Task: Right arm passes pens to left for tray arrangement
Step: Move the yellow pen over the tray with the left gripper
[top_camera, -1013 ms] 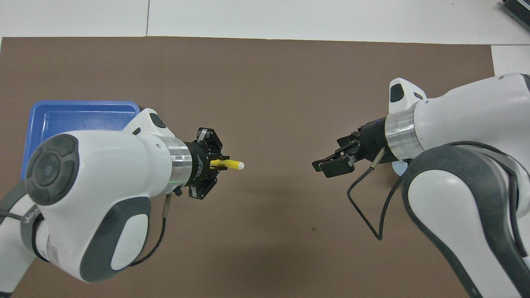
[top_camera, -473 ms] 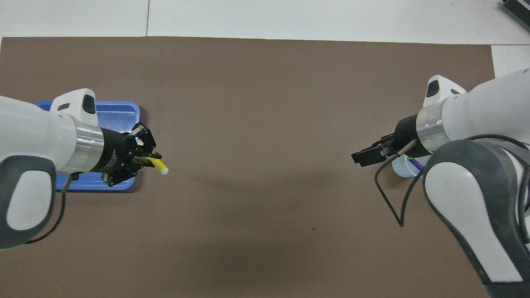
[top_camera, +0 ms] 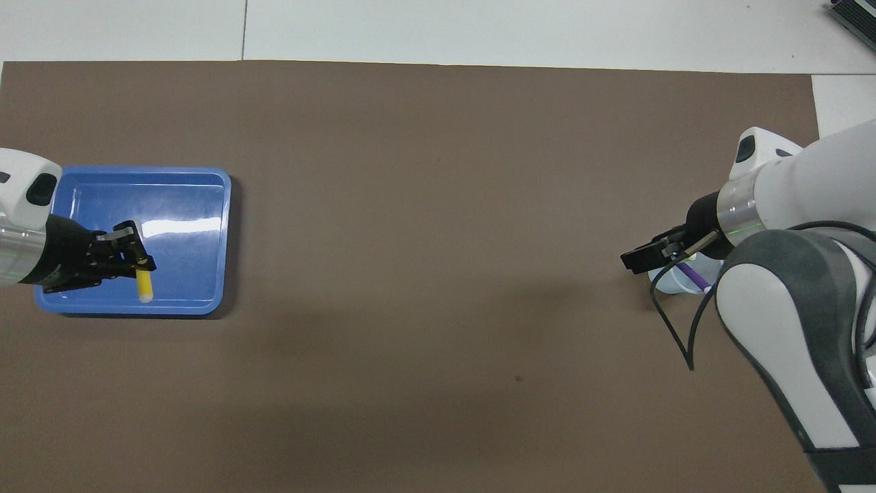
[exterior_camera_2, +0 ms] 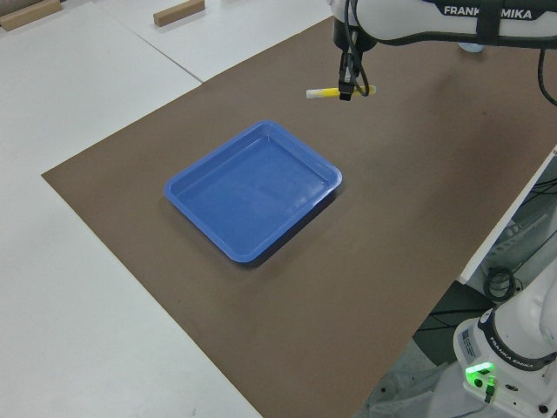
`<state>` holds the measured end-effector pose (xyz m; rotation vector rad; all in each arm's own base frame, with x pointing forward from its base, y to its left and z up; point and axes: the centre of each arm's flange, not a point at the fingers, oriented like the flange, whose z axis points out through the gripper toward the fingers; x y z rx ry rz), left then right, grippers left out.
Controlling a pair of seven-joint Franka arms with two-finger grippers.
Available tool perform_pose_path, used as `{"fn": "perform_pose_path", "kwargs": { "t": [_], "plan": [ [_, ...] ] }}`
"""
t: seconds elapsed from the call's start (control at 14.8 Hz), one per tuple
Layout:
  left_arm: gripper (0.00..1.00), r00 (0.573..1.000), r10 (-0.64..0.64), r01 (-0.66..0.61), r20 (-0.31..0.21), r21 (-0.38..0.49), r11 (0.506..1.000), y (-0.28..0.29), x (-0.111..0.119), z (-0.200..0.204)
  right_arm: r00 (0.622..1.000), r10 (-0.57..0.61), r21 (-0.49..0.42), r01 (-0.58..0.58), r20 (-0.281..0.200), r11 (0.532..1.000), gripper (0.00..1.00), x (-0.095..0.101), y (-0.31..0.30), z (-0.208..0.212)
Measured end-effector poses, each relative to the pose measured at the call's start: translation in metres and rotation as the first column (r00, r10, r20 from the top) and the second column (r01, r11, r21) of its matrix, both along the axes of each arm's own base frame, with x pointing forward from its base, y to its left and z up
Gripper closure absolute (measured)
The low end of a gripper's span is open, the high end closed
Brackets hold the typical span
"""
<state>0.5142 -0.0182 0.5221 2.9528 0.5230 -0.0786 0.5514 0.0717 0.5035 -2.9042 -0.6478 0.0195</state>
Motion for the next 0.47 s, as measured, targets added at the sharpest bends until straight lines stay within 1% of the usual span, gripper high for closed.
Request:
{"fn": "perform_pose_path", "kwargs": {
  "t": [0.2,0.34,0.47],
  "plan": [
    [0.81,0.991,-0.131,0.132,-0.014,0.04,0.99,0.014,0.002,-0.026,1.0,0.002,-0.053,-0.002,-0.004,0.999,0.0,0.0,-0.012,-0.009],
    [0.81,0.981,-0.194,0.195,-0.019,0.052,0.979,0.014,0.009,-0.051,1.0,-0.001,-0.082,0.002,0.014,0.997,0.0,0.002,-0.02,-0.019],
    [0.81,0.969,-0.247,0.247,-0.006,0.057,0.967,0.015,0.018,-0.078,1.0,0.001,-0.109,0.002,0.025,0.994,0.0,0.003,-0.025,-0.031]
  ]
}}
